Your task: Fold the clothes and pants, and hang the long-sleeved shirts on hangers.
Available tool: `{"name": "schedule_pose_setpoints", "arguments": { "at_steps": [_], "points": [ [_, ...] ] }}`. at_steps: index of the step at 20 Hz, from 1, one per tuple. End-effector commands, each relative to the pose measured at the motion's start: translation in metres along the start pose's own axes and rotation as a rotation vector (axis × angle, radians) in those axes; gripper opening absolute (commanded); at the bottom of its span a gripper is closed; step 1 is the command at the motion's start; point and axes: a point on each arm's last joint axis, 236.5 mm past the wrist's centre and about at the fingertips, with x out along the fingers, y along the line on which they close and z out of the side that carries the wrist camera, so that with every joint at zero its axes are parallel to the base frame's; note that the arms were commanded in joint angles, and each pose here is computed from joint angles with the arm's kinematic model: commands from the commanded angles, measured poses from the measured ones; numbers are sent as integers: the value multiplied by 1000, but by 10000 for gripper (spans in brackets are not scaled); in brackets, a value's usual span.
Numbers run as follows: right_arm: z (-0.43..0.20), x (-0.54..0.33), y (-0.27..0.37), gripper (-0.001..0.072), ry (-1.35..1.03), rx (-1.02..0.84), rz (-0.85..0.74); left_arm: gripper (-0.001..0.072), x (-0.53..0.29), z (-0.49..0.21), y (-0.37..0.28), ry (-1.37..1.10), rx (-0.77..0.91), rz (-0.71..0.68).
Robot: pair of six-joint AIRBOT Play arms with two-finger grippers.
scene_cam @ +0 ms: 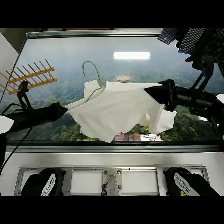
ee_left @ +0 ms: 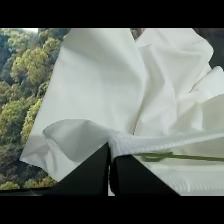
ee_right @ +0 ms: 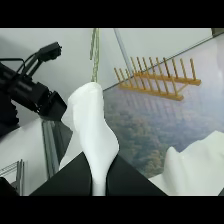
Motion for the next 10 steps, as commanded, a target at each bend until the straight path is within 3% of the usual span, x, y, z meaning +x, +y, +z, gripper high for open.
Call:
{"name": "schedule_pose_setpoints", "arguments": {
  "at_steps": [1,6,10],
  "points": [
    [-24,-2,3,11,11,25,24,11,-31,14,-31,-35,84,-39],
    [-25,-4,0,11,-118,35,21,11,-74,33,-92,-119,280,-86],
    [-20,9,15,11,-197,6,66,11,-75,20,-113,7,387,-38]
  ]
}}
